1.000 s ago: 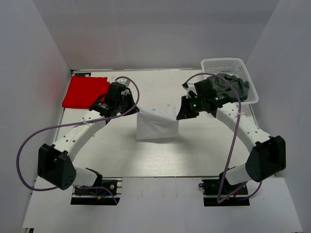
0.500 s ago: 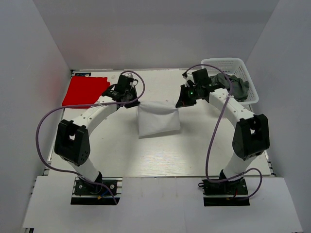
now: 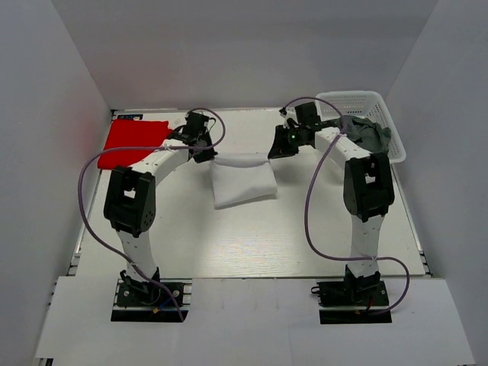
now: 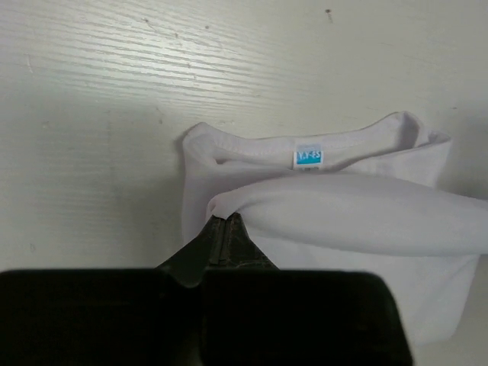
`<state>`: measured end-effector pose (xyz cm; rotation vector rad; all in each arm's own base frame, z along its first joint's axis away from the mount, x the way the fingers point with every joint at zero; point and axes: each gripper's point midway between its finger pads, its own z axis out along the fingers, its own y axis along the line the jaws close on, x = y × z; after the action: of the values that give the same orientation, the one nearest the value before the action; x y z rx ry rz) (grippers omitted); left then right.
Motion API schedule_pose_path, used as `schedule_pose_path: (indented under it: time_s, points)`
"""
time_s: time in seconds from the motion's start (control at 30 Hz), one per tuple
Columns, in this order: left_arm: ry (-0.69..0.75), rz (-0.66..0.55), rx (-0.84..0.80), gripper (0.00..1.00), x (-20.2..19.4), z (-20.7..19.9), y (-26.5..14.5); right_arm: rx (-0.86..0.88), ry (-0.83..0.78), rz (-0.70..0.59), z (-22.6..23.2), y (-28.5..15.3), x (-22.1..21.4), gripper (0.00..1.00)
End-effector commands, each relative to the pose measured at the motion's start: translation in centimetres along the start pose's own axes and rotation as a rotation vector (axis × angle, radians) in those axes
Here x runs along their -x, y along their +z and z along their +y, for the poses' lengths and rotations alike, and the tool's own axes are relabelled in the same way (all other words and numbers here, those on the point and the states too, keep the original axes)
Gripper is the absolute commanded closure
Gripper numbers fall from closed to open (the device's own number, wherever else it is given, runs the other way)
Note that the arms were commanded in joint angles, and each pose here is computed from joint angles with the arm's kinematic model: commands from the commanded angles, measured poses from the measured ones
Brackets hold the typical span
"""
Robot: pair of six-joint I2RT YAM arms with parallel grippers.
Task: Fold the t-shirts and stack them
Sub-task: Fold the long partially folded tshirt into a neat square, then smooth out wrinkles on the folded tshirt
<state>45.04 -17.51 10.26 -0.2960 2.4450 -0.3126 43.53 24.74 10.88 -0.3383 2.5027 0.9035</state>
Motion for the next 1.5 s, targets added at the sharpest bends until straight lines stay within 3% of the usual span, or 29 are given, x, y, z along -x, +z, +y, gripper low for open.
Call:
schedule_pose_path:
  time_s: [0.0,0.07,0.13,0.17,0.27,0.33,0.47,0.5,0.53,0.57,0.73,0.97,1.13,1.27,1.47]
  points:
    - [-0.025,-0.076,0.023,0.97,2.8,1.0,0.4,0.011,-0.091,-0.1,-1.2,1.3,3.2,0.72]
    - [-0.047,-0.095,0.019,0.85,3.6,1.0,1.6,-0.019,-0.103,-0.14,-2.0,1.6,4.4,0.57]
    - [-0.064,-0.128,0.014,0.53,5.5,1.2,1.4,-0.025,-0.166,-0.251,-2.1,1.8,7.1,0.45]
    - [-0.062,-0.112,0.012,0.26,5.3,1.0,1.6,-0.05,-0.183,-0.292,-2.1,1.4,8.5,0.43]
    - [-0.063,-0.127,-0.008,0.0,6.1,0.4,0.6,-0.013,-0.222,-0.28,-0.7,0.5,8.0,0.39]
    - [-0.063,-0.119,-0.019,0.0,5.1,0.7,-0.5,0.01,-0.257,-0.305,0.9,-1.0,8.0,0.38]
    - [-0.061,-0.116,-0.08,0.0,3.9,0.4,-2.3,0.053,-0.226,-0.226,1.6,-1.3,2.9,0.38]
    - [-0.044,-0.109,-0.119,0.0,3.5,-0.1,-2.4,0.101,-0.237,-0.222,3.1,-2.3,2.5,0.33]
    - [-0.026,-0.109,-0.154,0.0,3.3,-0.9,-2.8,0.126,-0.237,-0.212,3.8,-2.5,2.0,0.1]
    - [-0.016,-0.115,-0.191,0.0,3.3,-2.0,-3.4,0.156,-0.233,-0.171,4.5,-1.8,-0.1,0.1]
    - [0.02,-0.035,-0.406,0.0,1.5,-5.3,-3.2,0.222,-0.281,-0.161,9.0,-2.8,-2.8,0.1]
    - [-0.04,0.125,-0.316,0.0,-2.2,-3.7,2.4,0.499,-0.314,-0.202,14.2,-2.3,-6.1,0.1]
    - [-0.094,0.194,-0.22,0.0,-4.4,-0.8,5.6,0.586,-0.212,-0.17,12.7,0.9,-7.6,0.1]
    - [-0.109,0.225,-0.145,0.0,-5.6,0.6,6.6,0.402,-0.105,-0.096,7.4,5.1,-9.8,0.1]
    - [-0.112,0.171,-0.095,0.0,-3.9,1.5,6.6,0.229,-0.043,-0.05,2.4,6.0,-14.2,0.1]
